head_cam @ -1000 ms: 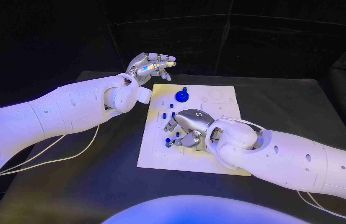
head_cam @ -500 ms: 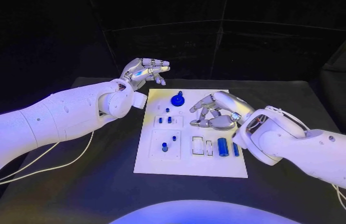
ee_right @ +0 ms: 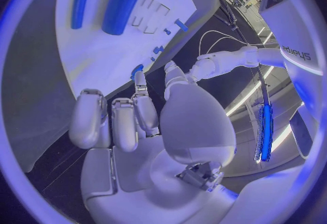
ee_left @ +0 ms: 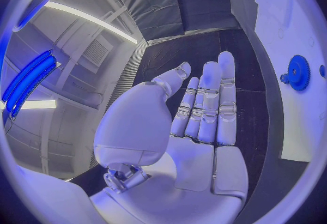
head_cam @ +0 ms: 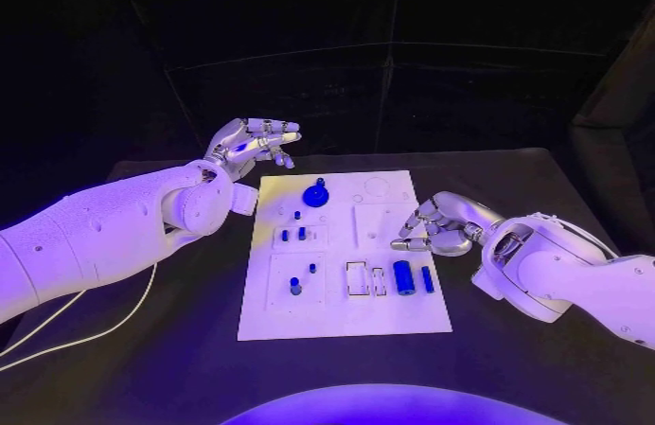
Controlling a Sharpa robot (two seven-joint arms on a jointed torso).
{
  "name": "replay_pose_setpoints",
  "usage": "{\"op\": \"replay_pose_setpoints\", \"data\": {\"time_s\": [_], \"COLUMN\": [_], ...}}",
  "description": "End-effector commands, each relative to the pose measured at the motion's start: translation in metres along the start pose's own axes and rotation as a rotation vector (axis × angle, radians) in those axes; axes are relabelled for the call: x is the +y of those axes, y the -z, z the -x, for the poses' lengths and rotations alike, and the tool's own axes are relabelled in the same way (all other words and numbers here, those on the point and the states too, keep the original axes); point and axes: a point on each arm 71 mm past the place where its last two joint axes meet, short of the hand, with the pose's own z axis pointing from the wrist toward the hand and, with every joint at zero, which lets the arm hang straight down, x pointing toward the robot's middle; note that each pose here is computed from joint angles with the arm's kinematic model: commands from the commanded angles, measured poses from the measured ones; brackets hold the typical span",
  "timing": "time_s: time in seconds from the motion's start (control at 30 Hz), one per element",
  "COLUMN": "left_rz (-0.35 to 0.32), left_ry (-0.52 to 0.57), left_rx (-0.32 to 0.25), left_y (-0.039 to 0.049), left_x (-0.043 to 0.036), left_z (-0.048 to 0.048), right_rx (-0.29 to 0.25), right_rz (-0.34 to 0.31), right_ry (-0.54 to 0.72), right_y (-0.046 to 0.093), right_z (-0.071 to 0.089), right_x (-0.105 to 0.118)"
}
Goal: Assemble the parts on the task board
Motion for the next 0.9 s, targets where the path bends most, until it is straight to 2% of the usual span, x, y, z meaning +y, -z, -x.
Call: {"op": "replay_pose_setpoints", "data": {"time_s": [0.03,0.17,0.37,0.9], "left_rz": [-0.004,-0.003,-0.001,0.002], "left_ry": [0.002,0.002,0.002,0.002], "left_rx": [0.010,0.012,0.012,0.014], "left_y": [0.0001,0.0003,0.0006,0.0016], "left_x": [-0.0010,-0.0005,0.0002,0.0008], "left_z": [-0.0008,-0.0011,-0.0009,0.0000], "right_rx": [0.009,0.013,0.049,0.147], "right_rz": [-0.095,-0.126,-0.161,-0.174], "right_ry": [0.150,0.198,0.239,0.263], "right_y": [0.003,0.005,0.006,0.002], "right_z": [-0.002,-0.005,-0.015,-0.040], "right_x": [-0.006,-0.007,-0.009,-0.008]}}
